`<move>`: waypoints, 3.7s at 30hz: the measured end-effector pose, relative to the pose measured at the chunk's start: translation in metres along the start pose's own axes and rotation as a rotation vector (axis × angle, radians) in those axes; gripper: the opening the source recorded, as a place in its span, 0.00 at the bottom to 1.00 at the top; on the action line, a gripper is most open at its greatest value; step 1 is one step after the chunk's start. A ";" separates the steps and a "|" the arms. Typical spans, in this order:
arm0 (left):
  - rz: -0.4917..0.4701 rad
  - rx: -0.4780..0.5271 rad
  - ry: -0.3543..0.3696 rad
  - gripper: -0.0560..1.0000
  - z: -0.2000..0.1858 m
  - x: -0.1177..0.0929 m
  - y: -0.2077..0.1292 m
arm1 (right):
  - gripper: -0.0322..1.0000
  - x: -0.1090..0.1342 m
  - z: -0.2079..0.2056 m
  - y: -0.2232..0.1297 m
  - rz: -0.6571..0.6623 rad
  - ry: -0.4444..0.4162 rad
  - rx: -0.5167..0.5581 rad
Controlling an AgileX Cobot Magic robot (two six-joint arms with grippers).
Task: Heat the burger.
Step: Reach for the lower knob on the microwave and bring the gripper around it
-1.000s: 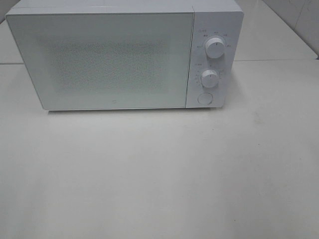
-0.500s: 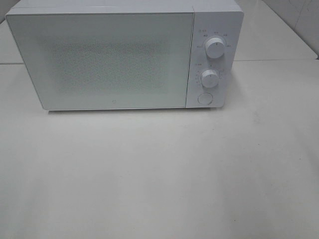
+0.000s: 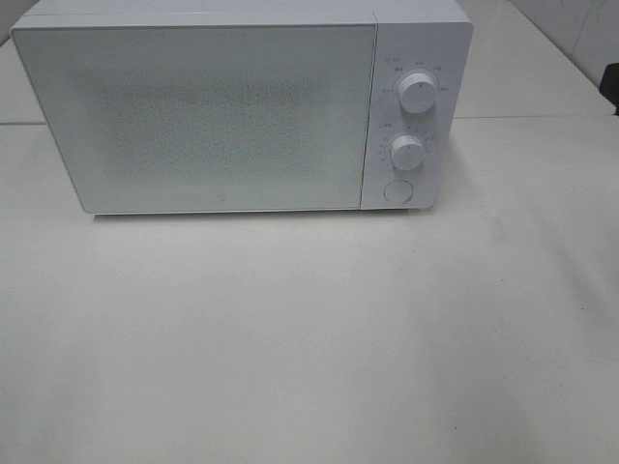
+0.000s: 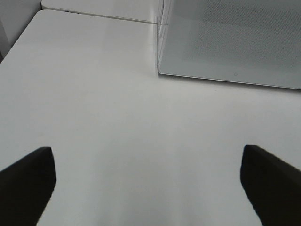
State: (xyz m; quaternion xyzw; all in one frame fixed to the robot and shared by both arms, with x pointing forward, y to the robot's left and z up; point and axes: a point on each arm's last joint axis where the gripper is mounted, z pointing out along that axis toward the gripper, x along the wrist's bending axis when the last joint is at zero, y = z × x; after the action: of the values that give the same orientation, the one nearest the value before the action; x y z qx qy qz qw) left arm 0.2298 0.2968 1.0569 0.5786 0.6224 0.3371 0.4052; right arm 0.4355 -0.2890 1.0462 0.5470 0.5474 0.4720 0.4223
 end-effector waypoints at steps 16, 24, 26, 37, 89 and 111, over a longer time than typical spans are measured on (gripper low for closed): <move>0.000 0.000 0.000 0.99 0.000 0.000 0.000 | 0.76 -0.005 0.030 -0.045 -0.071 -0.039 -0.178; 0.000 0.000 0.000 0.99 0.000 0.000 0.000 | 0.76 0.020 0.038 -0.066 -0.089 -0.042 -0.202; 0.000 0.000 0.000 0.99 0.000 0.000 0.000 | 0.76 0.031 0.040 -0.075 -0.085 -0.043 -0.199; 0.000 0.000 0.000 0.99 0.000 0.000 0.000 | 0.78 0.064 0.046 -0.103 -0.125 -0.104 -0.094; 0.000 0.000 0.000 0.99 0.000 0.000 0.000 | 0.77 0.145 0.146 -0.124 -0.117 -0.119 -0.127; 0.000 0.000 0.000 0.99 0.000 0.000 0.000 | 0.77 0.142 0.168 -0.145 -0.094 -0.139 -0.095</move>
State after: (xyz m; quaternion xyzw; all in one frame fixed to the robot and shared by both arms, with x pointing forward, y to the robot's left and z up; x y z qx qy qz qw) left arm 0.2298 0.2968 1.0569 0.5786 0.6224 0.3371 0.4052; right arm 0.5644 -0.1318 0.8788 0.5315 0.5188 0.4381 0.5063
